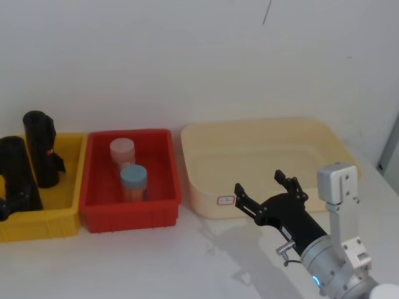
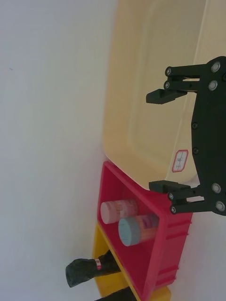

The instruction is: Pick up the garbage bag with the one hand and transfer it to the other hand.

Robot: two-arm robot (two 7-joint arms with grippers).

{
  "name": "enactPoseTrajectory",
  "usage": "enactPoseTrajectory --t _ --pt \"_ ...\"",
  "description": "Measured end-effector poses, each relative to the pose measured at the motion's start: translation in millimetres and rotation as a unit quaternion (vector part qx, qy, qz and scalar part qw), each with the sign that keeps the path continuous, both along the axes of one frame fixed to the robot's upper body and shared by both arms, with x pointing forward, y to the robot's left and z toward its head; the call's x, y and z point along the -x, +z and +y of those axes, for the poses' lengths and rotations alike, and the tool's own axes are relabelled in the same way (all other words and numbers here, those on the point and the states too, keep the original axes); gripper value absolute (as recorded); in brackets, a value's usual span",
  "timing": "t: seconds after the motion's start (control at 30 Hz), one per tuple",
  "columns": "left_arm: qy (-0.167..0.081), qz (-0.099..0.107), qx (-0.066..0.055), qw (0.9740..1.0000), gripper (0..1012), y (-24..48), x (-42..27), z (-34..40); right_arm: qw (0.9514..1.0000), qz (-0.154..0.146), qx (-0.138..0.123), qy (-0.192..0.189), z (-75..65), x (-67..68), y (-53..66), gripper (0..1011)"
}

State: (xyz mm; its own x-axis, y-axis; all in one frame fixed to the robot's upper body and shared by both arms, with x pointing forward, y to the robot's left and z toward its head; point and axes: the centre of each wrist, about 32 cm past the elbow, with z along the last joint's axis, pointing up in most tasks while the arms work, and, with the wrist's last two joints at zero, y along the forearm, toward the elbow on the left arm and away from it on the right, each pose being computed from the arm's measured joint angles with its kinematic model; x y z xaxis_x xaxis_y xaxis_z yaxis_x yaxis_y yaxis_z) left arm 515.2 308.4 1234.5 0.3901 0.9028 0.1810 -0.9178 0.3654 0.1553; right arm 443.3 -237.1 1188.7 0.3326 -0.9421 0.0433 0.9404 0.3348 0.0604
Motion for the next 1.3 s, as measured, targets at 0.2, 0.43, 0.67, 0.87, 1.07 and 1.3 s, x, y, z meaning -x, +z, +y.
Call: enactPoseTrajectory --t 0.2,0.43,0.67,0.87,1.07,1.3 --pt "-0.003 0.004 -0.005 1.0000 1000 0.6 -12.0 2.5 1.0000 0.000 0.000 0.000 0.0 0.0 0.0 1001" --pt "-0.010 0.004 -0.005 0.9999 1000 -0.5 -29.9 2.9 1.0000 0.000 0.000 0.000 0.0 0.0 0.0 1001" --pt "-0.017 0.000 -0.004 0.9999 1000 -1.8 -43.0 0.5 1.0000 0.000 0.000 0.000 0.0 0.0 0.0 1001" --pt "-0.025 -0.006 -0.004 0.9997 1000 -2.5 -52.9 -2.1 1.0000 0.000 0.000 0.000 0.0 0.0 0.0 1001" --pt "-0.030 -0.011 -0.007 0.9995 968 -2.3 -55.7 -3.9 1.0000 0.000 0.000 0.000 0.0 0.0 0.0 1001" --pt "-0.026 -0.019 -0.017 0.9993 805 0.1 -52.6 -5.2 1.0000 0.000 0.000 0.000 0.0 0.0 0.0 1001"
